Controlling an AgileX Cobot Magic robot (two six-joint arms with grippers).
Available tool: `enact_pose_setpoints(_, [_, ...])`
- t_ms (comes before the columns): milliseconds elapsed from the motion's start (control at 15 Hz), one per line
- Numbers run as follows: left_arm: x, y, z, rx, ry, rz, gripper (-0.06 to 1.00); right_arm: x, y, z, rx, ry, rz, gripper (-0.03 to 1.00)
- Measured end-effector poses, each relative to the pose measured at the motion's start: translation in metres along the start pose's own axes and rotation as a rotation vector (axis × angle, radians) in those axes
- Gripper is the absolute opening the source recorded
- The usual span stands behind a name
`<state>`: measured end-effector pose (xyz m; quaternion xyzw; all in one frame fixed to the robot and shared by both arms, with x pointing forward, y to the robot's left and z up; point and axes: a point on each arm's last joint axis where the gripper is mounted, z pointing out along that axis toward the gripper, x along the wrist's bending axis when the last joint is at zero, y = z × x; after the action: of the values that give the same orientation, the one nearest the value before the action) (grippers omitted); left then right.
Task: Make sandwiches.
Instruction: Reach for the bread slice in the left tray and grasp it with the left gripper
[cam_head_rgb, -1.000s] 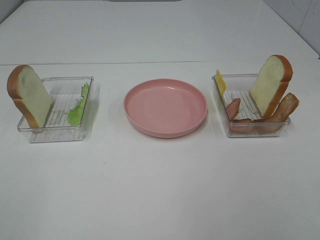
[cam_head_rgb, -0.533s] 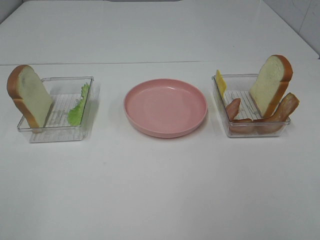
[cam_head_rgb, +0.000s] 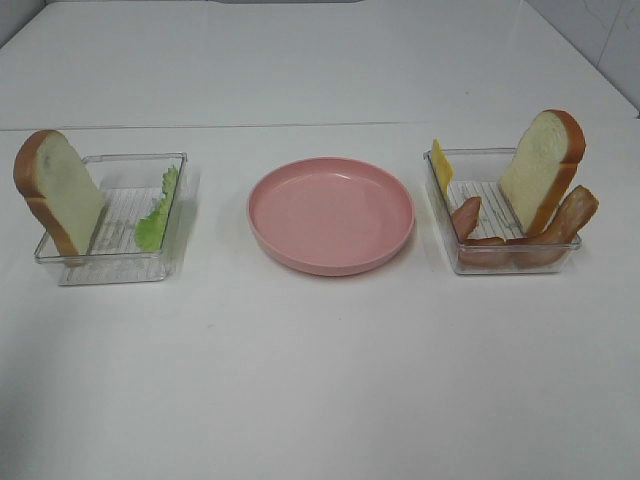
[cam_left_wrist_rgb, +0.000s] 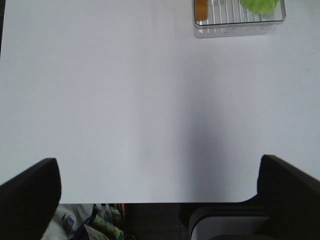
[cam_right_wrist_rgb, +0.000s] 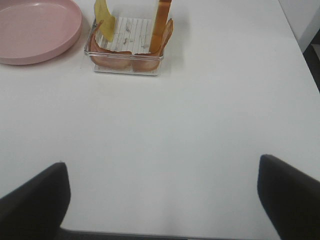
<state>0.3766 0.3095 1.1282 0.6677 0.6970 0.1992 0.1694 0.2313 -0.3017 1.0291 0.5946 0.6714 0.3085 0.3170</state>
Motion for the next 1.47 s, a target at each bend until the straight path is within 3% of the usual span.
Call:
enact_pose_setpoints(67, [0.0, 0.013, 0.006, 0.023, 0.0, 0.0, 0.99, 0.0, 0.0, 0.0, 0.0, 0.0, 0.0, 0.98])
enact_pose_setpoints(133, [-0.001, 0.072, 0.046, 0.137, 0.001, 0.004, 0.99, 0.0, 0.0, 0.0, 0.0, 0.0, 0.0, 0.98])
enact_pose_setpoints(200, [-0.002, 0.097, 0.061, 0.154, 0.0, 0.015, 0.99, 0.0, 0.0, 0.0, 0.0, 0.0, 0.0, 0.98])
enact_pose_setpoints(400, [-0.002, 0.14, 0.092, 0.175, 0.0, 0.016, 0.99, 0.0, 0.0, 0.0, 0.0, 0.0, 0.0, 0.98])
enact_pose_setpoints(467, [-0.004, 0.178, 0.128, 0.187, -0.002, 0.008, 0.99, 0.0, 0.0, 0.0, 0.0, 0.0, 0.0, 0.98])
enact_pose_setpoints(667, [-0.011, 0.207, 0.181, 0.223, -0.056, -0.019, 0.99, 0.0, 0.0, 0.0, 0.0, 0.0, 0.0, 0.98])
enact_pose_setpoints(867, [-0.02, 0.214, 0.22, 0.27, -0.083, -0.017, 0.99, 0.0, 0.0, 0.0, 0.0, 0.0, 0.0, 0.98])
enact_pose_setpoints(1200, [-0.056, 0.199, 0.285, 0.404, -0.106, 0.051, 0.99, 0.0, 0.0, 0.0, 0.0, 0.0, 0.0, 0.98])
enact_pose_setpoints(1467, [-0.058, 0.193, 0.3, 0.439, -0.107, 0.05, 0.99, 0.0, 0.0, 0.0, 0.0, 0.0, 0.0, 0.98])
